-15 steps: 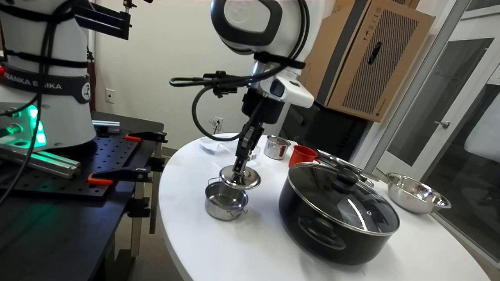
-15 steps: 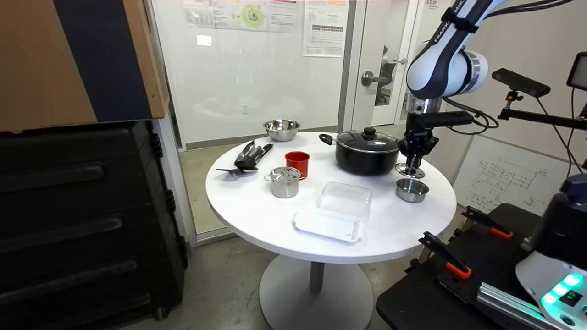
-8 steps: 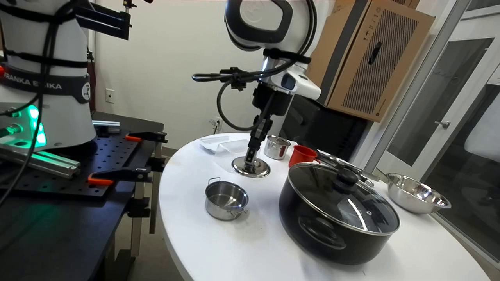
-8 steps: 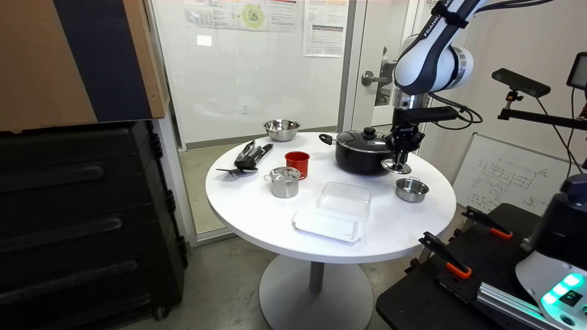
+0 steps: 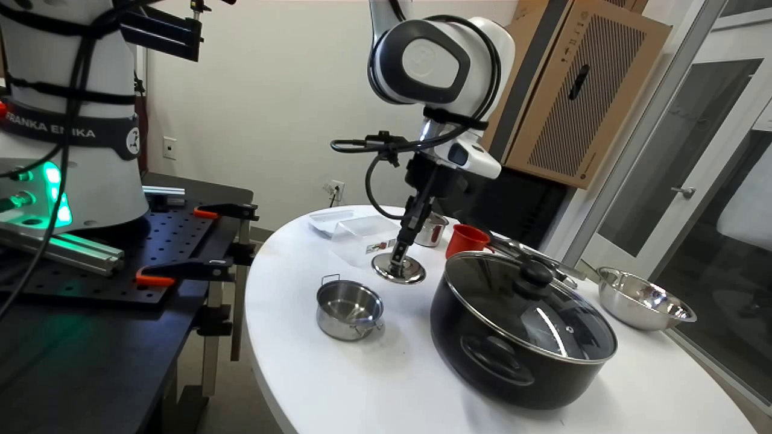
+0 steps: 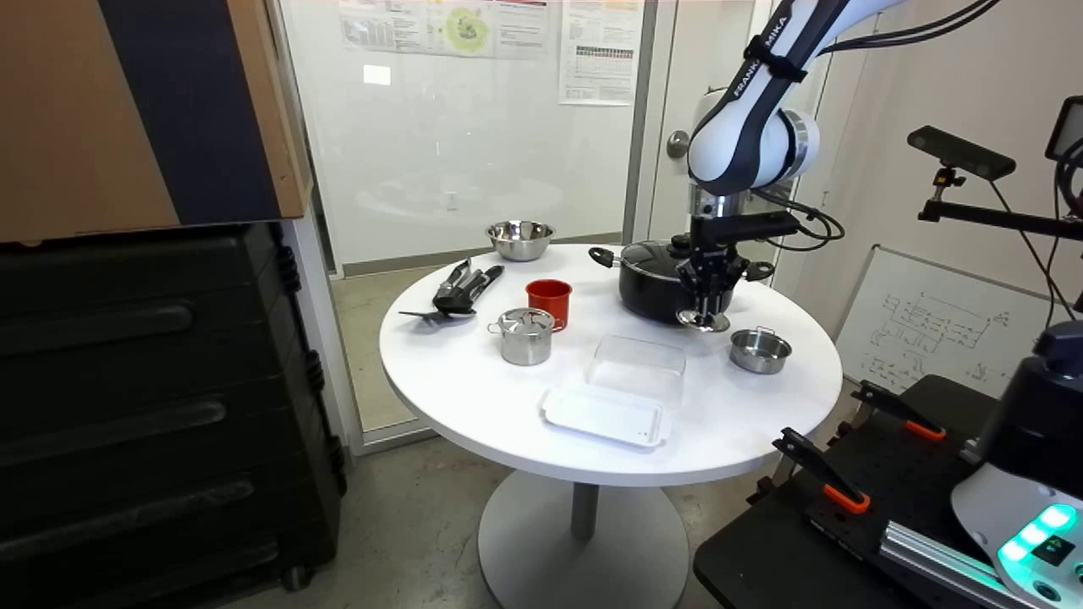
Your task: Take the lid off the silver pot on the right and put it on the table
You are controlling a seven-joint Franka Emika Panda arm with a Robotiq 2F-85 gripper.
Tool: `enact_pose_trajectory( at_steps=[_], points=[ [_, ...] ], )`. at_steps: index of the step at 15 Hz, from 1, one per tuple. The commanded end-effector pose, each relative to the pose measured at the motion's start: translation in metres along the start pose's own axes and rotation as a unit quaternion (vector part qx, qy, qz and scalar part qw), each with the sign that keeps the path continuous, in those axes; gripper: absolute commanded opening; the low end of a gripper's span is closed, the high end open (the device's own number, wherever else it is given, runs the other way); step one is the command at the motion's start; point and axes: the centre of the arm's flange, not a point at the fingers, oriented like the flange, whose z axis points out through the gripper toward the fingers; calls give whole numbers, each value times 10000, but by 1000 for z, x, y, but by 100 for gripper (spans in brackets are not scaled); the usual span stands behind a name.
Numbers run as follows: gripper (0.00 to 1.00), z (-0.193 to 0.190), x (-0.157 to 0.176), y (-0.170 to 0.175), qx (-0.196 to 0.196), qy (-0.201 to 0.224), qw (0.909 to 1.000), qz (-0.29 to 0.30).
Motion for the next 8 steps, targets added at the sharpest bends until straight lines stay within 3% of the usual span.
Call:
enact_pose_trajectory(
  at_steps=[1,8],
  points=[
    [5,13,8,-17,-87,-165,9998,-6],
    [5,34,-4,-24,-148,-317,9994,-80]
  ],
)
